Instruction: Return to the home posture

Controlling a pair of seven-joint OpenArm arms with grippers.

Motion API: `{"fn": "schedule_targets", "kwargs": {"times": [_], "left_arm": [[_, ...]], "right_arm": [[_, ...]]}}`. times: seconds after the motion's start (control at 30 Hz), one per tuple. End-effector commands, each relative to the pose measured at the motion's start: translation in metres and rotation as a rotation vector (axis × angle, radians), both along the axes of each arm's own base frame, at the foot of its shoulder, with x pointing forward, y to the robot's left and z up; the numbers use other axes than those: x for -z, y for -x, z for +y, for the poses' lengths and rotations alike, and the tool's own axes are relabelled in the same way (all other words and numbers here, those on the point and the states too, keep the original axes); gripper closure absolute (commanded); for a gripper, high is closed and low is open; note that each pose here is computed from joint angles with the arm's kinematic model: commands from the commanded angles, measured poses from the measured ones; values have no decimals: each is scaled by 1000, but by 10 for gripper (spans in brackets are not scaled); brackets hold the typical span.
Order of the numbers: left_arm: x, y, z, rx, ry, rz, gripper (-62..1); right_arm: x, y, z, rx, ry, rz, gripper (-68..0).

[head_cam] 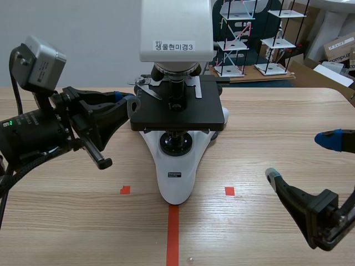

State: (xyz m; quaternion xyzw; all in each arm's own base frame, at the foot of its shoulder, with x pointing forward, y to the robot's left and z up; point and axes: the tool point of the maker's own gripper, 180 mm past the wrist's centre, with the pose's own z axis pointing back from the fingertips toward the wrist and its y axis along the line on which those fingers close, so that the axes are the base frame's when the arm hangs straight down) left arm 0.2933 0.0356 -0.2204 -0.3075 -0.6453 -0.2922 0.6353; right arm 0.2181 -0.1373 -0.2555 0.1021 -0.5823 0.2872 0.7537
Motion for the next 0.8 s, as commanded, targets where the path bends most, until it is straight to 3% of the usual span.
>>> {"fn": "schedule_targets", "kwargs": {"times": [0.0,0.3,0.57,0.77], "left_arm": [[-10,2,-2,5,28,-23,-46],[-6,15,-1,-1,27,-4,-46],[-18,45,2,-39,-56,-66,-46],[-4,62,18,-153,-93,15,-46]], "right_arm": [[-8,-2,3,-10,-15,-24,-595],[-8,-2,3,-10,-15,-24,-595],[-8,-2,3,-10,-15,-24,-595],[-8,-2,3,-10,-15,-24,-595]]}}
